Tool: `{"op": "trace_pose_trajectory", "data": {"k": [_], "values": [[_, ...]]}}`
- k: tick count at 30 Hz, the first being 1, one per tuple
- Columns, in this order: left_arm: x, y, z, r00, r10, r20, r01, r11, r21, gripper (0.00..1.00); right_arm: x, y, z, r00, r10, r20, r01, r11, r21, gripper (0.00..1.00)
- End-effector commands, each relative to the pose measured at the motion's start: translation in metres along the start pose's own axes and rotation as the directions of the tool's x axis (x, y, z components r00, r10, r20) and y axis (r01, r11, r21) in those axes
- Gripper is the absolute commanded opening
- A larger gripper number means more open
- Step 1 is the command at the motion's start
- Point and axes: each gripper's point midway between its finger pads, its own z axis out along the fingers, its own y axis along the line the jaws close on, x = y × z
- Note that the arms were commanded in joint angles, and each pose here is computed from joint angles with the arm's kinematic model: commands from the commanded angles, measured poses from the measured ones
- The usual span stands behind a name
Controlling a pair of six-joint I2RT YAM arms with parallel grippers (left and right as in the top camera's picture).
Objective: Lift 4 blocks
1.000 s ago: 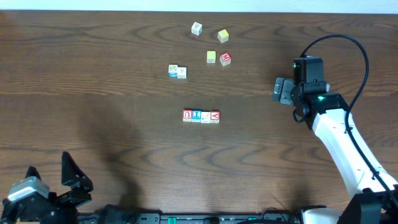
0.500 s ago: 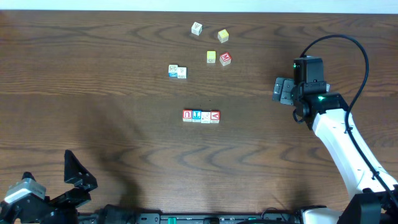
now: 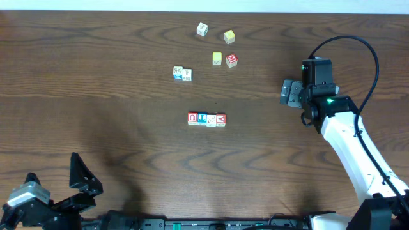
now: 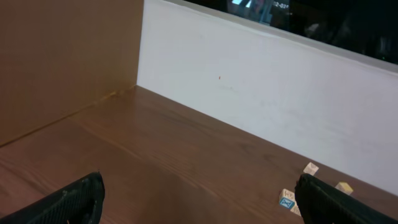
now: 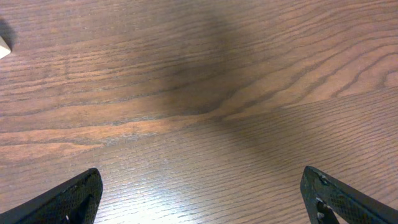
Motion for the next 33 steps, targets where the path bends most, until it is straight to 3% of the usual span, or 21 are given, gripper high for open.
{"op": "trace_pose_trajectory", "data": {"k": [1,12,18,25,33], "values": [[-0.009,-0.001,-0.004,0.998,0.054,0.025,-0.054,0.998,0.011,0.98,-0.004,-0.002,-0.002,1.0,-0.002,0.012,0.002,1.0,0.008,0.99],[-0.013,-0.034,0.031,0.98,0.077,0.181,-0.092,0.993,0.078,0.98,-0.004,-0.002,-0.002,1.0,-0.002,0.012,0.002,1.0,0.008,0.99],[0.02,-0.051,0.075,0.949,0.053,0.311,-0.111,0.979,0.171,0.98,-0.004,-0.002,-0.002,1.0,-0.002,0.012,0.002,1.0,0.008,0.99],[0.1,-0.024,0.104,0.972,0.154,0.174,-0.173,0.98,0.094,0.98,-0.004,-0.002,-0.002,1.0,-0.002,0.012,0.002,1.0,0.008,0.99],[0.149,-0.006,0.114,0.963,0.266,0.055,-0.268,0.962,0.051,0.98,-0.004,-0.002,-0.002,1.0,-0.002,0.012,0.002,1.0,0.008,0.99]]}}
